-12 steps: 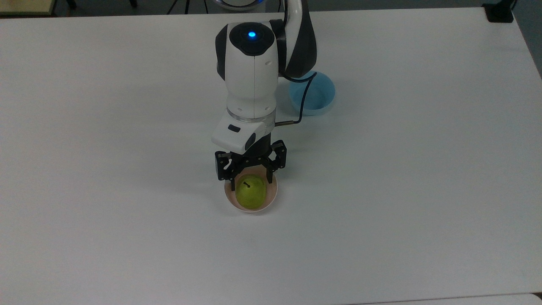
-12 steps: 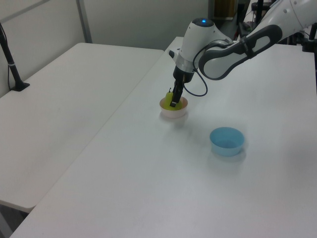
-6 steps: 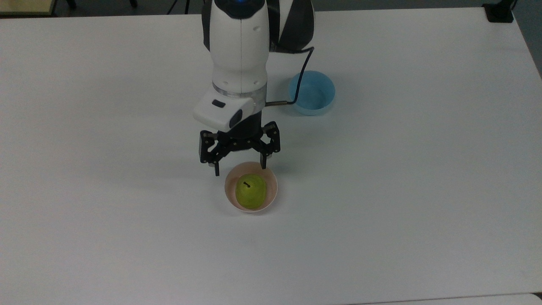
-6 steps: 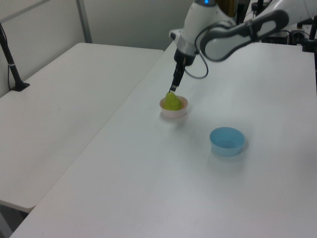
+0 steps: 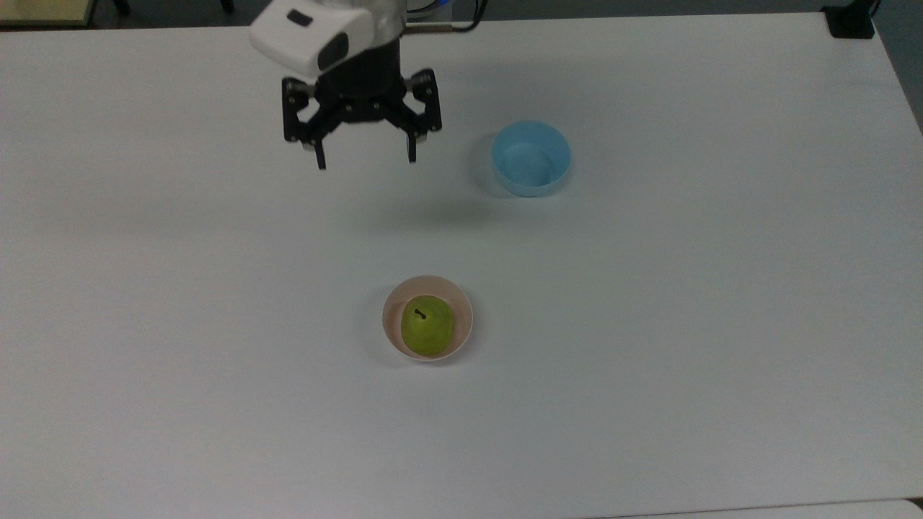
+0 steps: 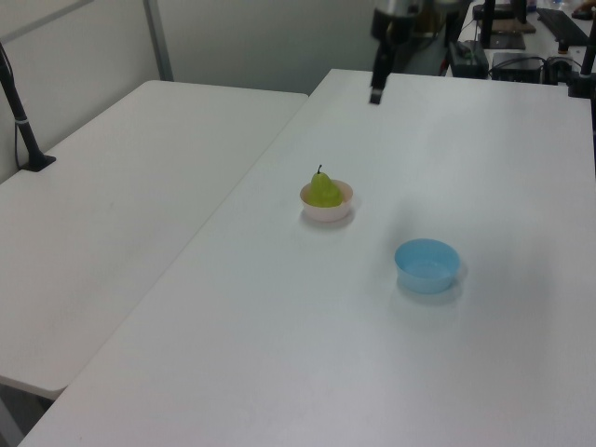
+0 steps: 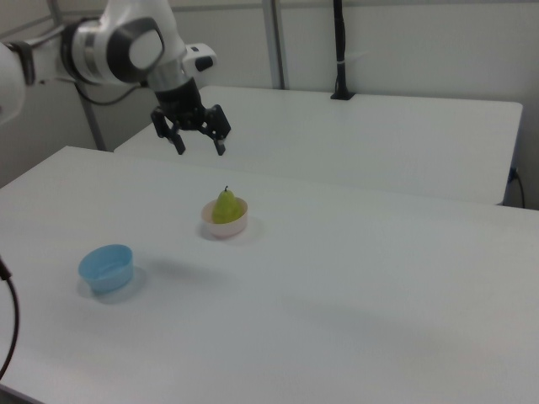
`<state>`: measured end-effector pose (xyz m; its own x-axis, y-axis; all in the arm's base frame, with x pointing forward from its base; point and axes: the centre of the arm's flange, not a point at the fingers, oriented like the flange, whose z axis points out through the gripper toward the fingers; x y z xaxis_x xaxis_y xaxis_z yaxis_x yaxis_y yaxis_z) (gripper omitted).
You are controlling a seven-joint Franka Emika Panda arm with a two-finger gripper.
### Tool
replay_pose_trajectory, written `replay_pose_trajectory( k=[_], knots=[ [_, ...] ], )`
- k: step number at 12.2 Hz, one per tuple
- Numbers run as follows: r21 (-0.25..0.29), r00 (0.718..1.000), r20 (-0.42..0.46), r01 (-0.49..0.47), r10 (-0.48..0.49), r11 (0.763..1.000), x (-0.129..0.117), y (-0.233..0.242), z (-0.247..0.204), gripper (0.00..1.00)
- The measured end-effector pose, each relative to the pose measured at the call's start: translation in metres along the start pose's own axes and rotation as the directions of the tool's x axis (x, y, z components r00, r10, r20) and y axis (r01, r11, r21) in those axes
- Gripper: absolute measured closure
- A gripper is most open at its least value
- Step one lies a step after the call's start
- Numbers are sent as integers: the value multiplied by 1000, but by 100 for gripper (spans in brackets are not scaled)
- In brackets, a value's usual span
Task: Place the pear in the bowl
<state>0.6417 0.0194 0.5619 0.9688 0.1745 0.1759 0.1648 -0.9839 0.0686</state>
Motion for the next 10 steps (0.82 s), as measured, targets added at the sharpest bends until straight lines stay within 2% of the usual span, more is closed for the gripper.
replay_pose_trajectory(
  k=[3,5,6,10],
  knots=[
    [42,984,156,-90,83,995,-54,10,-62,0],
    [87,978,172,-138,122,987,-77,19,-81,0],
    [105,977,166,-154,135,982,-80,25,-80,0],
    [108,983,129,-146,132,983,-68,23,-66,0]
  ],
)
